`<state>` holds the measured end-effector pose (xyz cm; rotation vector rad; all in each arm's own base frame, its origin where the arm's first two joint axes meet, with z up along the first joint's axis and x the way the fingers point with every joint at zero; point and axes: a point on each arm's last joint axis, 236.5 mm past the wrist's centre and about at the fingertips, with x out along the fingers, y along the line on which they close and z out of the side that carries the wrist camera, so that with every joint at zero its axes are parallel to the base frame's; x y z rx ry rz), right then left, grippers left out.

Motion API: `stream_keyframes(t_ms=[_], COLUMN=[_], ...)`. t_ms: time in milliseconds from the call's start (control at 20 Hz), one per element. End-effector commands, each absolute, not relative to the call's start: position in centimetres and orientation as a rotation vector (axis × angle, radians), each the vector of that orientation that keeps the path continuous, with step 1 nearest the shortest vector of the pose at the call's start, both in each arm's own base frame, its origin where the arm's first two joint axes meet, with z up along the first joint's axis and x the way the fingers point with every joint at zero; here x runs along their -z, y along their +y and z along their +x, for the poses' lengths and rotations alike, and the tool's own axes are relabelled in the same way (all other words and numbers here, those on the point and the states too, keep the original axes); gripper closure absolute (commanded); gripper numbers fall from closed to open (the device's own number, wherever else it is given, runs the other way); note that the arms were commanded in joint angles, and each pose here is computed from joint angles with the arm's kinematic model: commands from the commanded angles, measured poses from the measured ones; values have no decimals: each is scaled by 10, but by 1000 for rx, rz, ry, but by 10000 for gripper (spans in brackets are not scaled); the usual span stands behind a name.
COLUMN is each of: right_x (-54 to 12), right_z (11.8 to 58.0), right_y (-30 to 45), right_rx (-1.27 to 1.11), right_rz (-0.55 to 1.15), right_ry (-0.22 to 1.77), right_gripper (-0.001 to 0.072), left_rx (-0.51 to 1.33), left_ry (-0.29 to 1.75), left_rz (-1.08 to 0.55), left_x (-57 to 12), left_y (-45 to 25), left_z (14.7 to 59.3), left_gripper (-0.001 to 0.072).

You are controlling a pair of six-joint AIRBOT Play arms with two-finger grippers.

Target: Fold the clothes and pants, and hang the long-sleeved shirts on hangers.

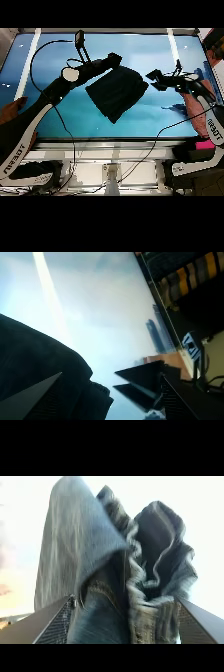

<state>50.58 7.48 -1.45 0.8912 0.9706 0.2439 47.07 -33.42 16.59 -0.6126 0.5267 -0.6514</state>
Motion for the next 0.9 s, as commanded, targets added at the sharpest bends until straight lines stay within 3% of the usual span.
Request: stream_keyframes(t_ms=[0, 300, 700, 850], right_x=[-2, -2, 29, 54], right_z=[519, 550, 530, 532], right_y=[42, 55, 149, 133], right_rx=[-203, -281, -440, -356], right_rz=[820, 718, 172, -39], right_ry=[935, 998, 1119, 1137], right_gripper=[15, 14, 15, 16], left_rx=[651, 651, 655, 655], left_ry=[526, 526, 522, 522], left_rz=[-612, -611, -597, -597], left_x=[-166, -166, -166, -166], left_y=[-334, -334, -334, -334], left_z=[471, 471, 471, 471], left_gripper=[11, 11, 11, 11])
